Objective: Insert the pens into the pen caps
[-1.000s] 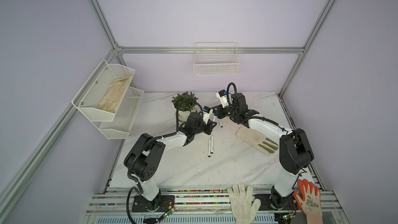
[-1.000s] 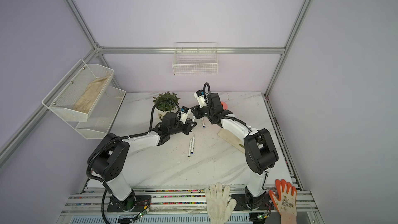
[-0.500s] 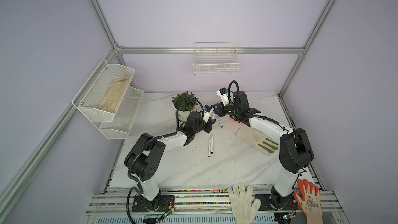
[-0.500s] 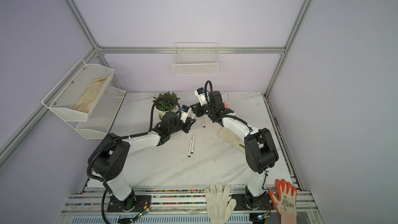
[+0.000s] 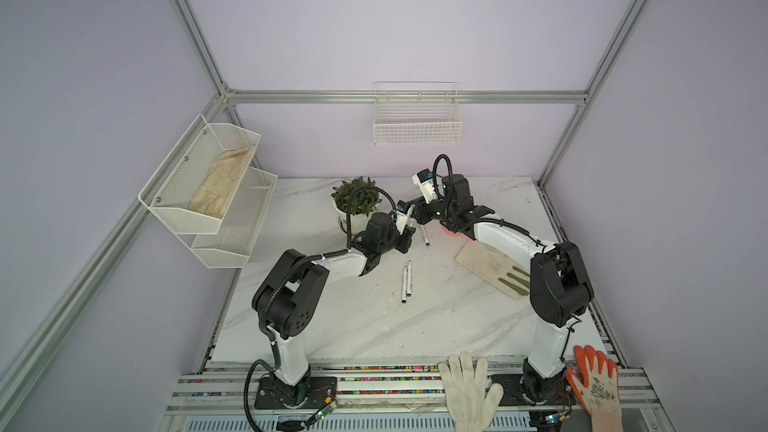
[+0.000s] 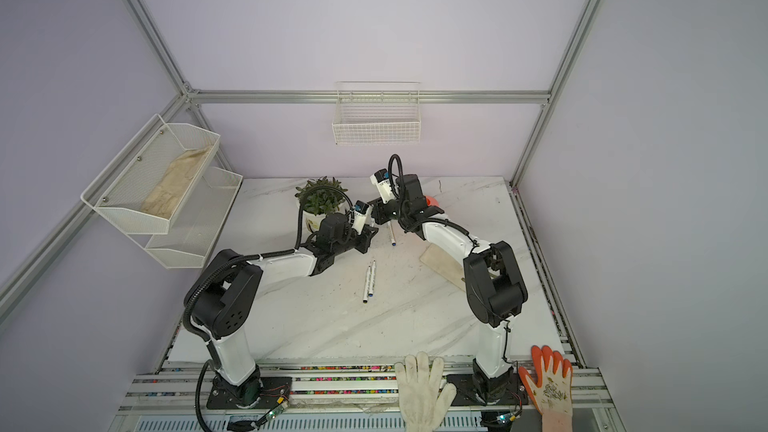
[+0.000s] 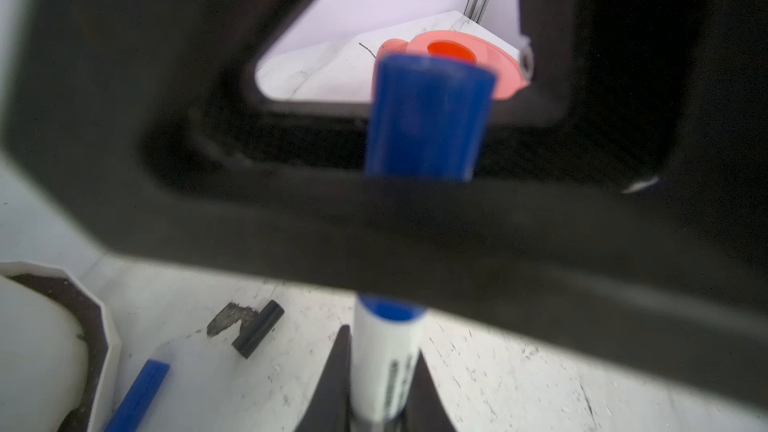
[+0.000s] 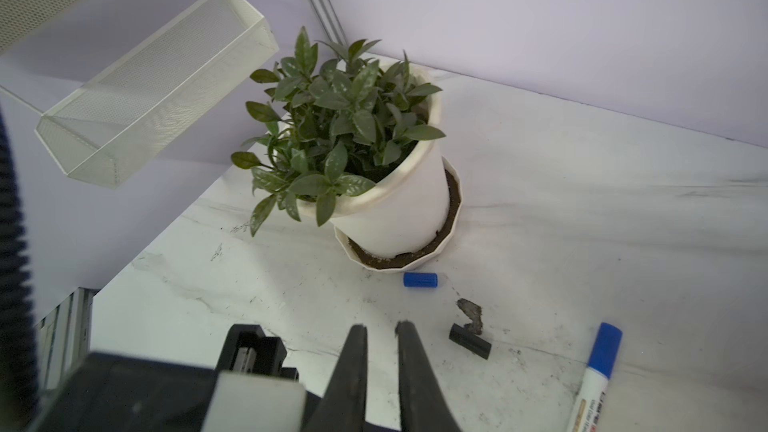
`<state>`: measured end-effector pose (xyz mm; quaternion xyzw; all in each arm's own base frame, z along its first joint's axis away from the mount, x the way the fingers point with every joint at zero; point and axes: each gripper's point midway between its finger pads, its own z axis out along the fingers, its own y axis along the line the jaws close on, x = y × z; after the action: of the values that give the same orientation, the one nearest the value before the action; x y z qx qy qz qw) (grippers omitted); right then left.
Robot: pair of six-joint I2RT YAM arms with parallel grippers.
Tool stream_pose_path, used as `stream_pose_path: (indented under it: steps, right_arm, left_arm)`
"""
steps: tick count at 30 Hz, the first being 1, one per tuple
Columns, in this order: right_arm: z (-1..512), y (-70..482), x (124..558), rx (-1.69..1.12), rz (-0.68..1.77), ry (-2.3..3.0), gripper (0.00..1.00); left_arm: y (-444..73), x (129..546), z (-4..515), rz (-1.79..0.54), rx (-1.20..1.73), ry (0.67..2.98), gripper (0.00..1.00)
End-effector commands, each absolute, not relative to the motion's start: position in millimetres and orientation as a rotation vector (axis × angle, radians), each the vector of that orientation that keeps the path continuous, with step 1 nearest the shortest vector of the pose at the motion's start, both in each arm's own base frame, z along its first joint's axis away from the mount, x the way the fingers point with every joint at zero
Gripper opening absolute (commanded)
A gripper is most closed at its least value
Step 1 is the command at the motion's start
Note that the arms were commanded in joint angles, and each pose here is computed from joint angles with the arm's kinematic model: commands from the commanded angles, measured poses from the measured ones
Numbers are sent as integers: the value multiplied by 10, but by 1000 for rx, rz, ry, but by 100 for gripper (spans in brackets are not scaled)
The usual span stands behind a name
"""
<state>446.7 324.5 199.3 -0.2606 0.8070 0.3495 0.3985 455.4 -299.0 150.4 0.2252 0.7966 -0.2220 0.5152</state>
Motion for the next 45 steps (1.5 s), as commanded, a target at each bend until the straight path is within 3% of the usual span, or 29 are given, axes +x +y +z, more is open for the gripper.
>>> stream_pose_path:
  steps: [1, 13, 23, 33, 39, 45]
  right_arm:
    - [655, 3042, 2951, -746, 1137, 2791, 0]
    - [852, 2792, 3287, -515, 1218, 2718, 0]
    - [1100, 2743, 3440, -458, 1272, 2627, 0]
    - [1456, 2813, 3621, -446, 1297, 2517, 0]
    - [1811, 2858, 3848, -434, 1285, 2403, 36]
    - [2329, 2853, 4196, -392, 1281, 2231, 54]
  left_arm:
    - [-1397, 5148, 4985, -458, -230, 982, 0]
    - [-1192, 4744, 5040, -723, -248, 916, 0]
    - [-1176, 4599, 4192, -622, -274, 1162, 0]
    - [-1598, 4419, 3341, -596, -207, 1387, 0]
    - [-1918, 4313, 2739, -632, -168, 1538, 0]
    - [-2116, 4281, 2158, -657, -175, 1674, 0]
